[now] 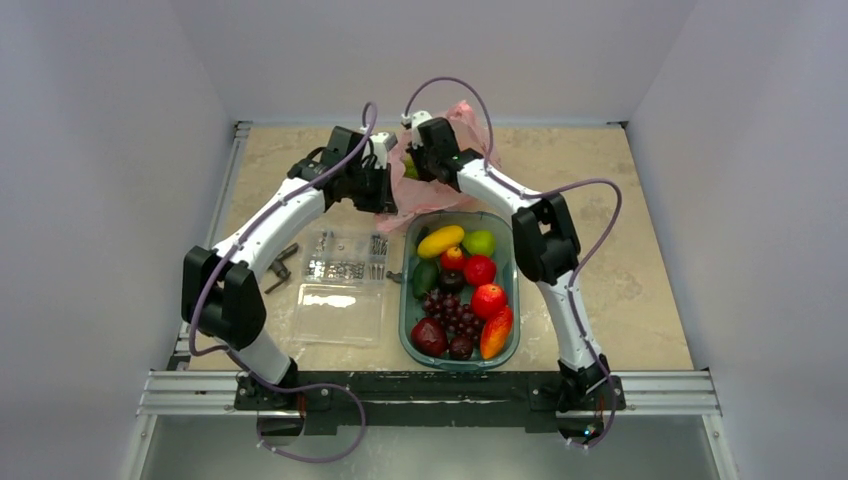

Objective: Take the fake fruits out of the plastic bag

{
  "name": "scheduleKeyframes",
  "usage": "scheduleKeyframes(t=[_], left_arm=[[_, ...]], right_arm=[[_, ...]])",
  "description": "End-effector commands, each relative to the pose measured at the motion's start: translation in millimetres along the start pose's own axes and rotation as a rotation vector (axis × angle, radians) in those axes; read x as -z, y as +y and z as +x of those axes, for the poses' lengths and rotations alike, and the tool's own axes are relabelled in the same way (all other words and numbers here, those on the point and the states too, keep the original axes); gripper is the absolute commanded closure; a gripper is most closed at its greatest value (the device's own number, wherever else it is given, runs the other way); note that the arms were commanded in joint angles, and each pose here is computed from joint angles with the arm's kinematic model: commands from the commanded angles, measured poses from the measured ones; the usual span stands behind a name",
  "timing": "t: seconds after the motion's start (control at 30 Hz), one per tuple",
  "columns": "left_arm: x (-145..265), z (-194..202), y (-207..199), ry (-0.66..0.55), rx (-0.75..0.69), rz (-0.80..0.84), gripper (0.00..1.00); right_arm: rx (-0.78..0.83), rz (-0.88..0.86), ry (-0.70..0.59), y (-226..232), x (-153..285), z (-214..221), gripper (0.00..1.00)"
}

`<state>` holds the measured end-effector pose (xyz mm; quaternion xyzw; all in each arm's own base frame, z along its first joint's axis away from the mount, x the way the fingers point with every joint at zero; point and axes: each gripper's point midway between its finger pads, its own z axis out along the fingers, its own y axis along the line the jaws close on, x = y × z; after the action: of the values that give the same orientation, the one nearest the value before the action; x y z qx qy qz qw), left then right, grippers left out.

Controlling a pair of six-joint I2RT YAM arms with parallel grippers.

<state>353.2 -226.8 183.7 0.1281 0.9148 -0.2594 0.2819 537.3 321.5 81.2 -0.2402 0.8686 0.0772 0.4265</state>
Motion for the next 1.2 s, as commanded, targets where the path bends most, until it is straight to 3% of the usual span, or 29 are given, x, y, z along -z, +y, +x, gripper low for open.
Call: scheduleKeyframes(t=[0.0, 0.33, 0.43, 0.7, 0.87, 0.9, 1.07, 1.17], left_arm=[[-7.4, -3.9, 9.8, 0.0, 0.023, -0.028, 1.0], [-11.6, -2.2, 11.9, 0.01, 0.027, -0.028, 1.0], [-11.1, -2.4, 10.6, 0.009, 0.03, -0.024, 1.0], [4.9, -8.9, 8.8, -0.037, -0.012, -0.063, 1.0], [3.9, -7.6, 9.6, -0.032, -0.018, -0.072, 1.0], [3.8, -7.1, 9.9, -0.029, -0.02, -0.075, 1.0], [1.1, -6.2, 8.6, -0.024, -0.026, -0.073, 1.0], [-1.9, -4.1, 8.6, -0.013, -0.021, -0.067, 1.0]], right_arm=[[-0.14, 0.005, -0.274, -26.4, 65.3, -100.2, 1.0], [-0.187, -0.103, -0.335, -18.3, 108.3, -117.3, 1.0], [-0.138, -0.109, -0.295, -17.2, 105.3, -106.7, 1.0], [0.039, -0.094, -0.116, -19.2, 64.1, -46.3, 0.48], [0.171, -0.134, 0.022, -17.2, 33.7, -10.1, 0.06], [0.198, -0.156, 0.047, -14.1, 29.0, -2.0, 0.02], [0.238, -0.177, 0.154, -12.4, 4.5, 35.6, 0.01], [0.208, -0.064, 0.177, -27.1, -14.6, 47.3, 0.01]])
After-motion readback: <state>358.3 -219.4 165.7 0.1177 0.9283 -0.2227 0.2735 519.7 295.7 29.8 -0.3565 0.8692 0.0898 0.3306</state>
